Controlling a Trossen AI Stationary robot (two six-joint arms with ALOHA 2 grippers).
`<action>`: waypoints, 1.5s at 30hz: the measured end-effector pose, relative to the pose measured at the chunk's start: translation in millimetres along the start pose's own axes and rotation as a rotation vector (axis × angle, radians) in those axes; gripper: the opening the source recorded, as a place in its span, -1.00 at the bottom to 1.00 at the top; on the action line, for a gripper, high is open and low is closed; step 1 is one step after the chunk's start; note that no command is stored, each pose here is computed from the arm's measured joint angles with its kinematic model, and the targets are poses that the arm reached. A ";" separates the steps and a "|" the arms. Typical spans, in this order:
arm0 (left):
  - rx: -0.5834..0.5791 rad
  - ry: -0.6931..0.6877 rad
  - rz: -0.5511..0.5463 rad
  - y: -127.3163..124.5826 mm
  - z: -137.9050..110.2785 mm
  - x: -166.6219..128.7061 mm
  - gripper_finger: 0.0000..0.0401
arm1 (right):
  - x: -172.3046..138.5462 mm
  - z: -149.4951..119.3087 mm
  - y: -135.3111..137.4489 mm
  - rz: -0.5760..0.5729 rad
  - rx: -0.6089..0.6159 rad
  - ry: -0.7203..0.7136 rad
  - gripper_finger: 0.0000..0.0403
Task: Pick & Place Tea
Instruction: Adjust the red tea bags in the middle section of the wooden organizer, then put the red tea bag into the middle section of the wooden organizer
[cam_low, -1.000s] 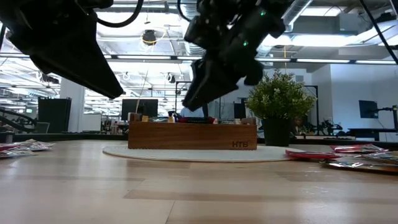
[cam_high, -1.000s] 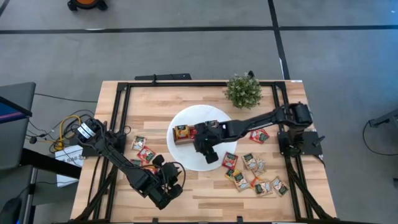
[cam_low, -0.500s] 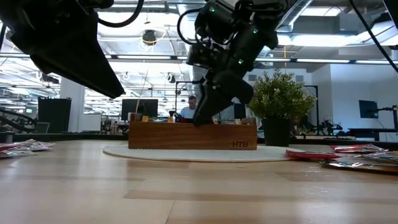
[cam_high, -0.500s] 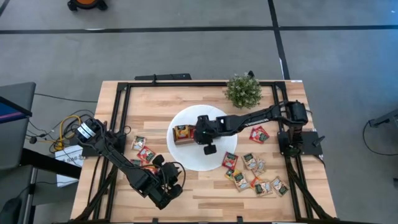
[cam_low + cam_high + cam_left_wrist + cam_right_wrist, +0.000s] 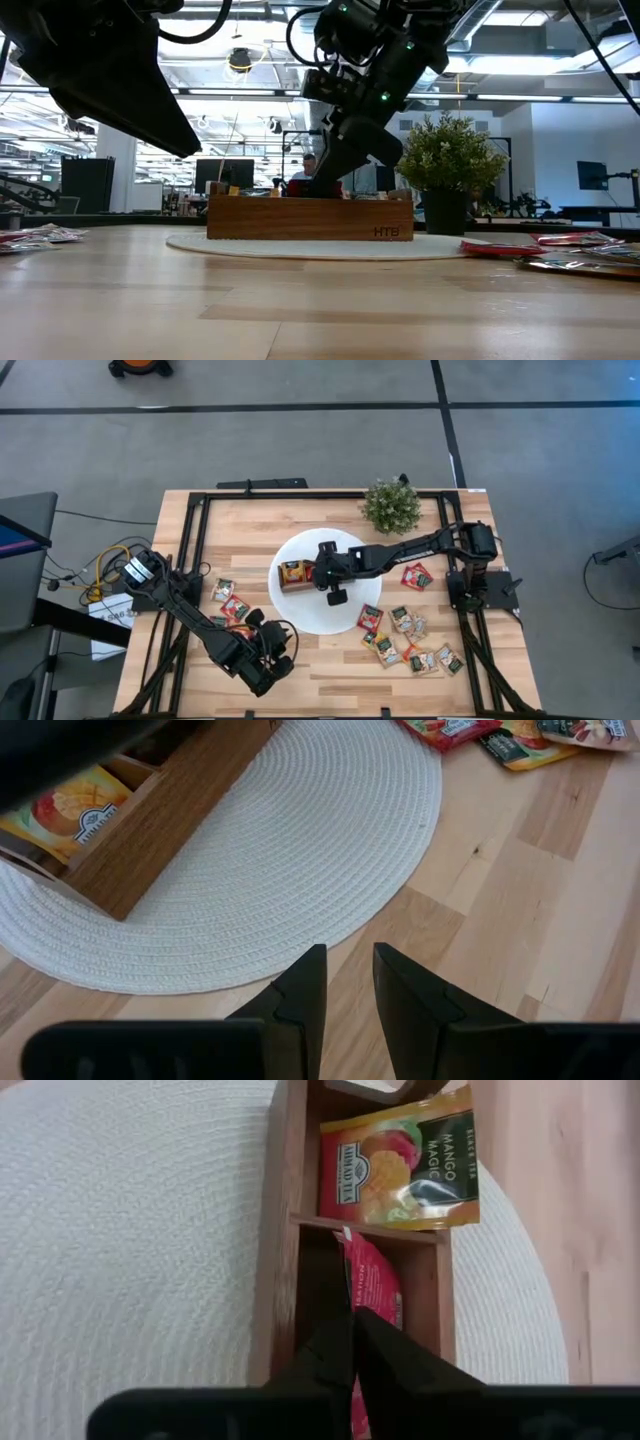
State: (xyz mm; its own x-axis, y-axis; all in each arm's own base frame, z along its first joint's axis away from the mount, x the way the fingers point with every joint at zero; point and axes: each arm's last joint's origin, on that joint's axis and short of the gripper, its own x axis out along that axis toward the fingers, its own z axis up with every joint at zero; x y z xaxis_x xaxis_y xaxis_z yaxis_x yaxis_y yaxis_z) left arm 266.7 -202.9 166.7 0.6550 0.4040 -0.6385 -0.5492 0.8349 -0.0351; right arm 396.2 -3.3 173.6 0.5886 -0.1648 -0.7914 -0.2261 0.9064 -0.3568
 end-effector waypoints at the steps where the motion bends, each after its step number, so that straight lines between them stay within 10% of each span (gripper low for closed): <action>1: 0.000 0.000 0.000 0.0 0.0 0.0 -0.61 | 0.0 0.0 0.0 -0.003 0.000 0.001 -0.97; 19: 0.000 -0.001 0.000 0.0 0.0 0.0 -0.61 | 3.7 -7.1 -35.1 -0.205 0.081 0.005 -0.95; 37: 0.006 0.002 0.005 0.6 -0.3 0.0 -0.61 | -28.0 15.6 -13.9 -0.323 -0.020 -0.029 -0.19; 45: 0.021 0.062 0.017 3.4 -9.9 -7.3 -0.61 | -74.0 21.6 43.7 -0.059 -0.015 -0.151 -0.32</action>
State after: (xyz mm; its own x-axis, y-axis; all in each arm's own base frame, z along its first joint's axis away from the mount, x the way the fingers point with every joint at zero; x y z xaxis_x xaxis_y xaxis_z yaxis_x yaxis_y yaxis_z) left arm 254.9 -206.7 163.6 0.6118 0.3949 -0.6854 -0.5486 0.8360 -0.0080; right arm 359.6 57.0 227.2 0.7112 -0.1556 -0.6856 -0.1986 0.8910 -0.4083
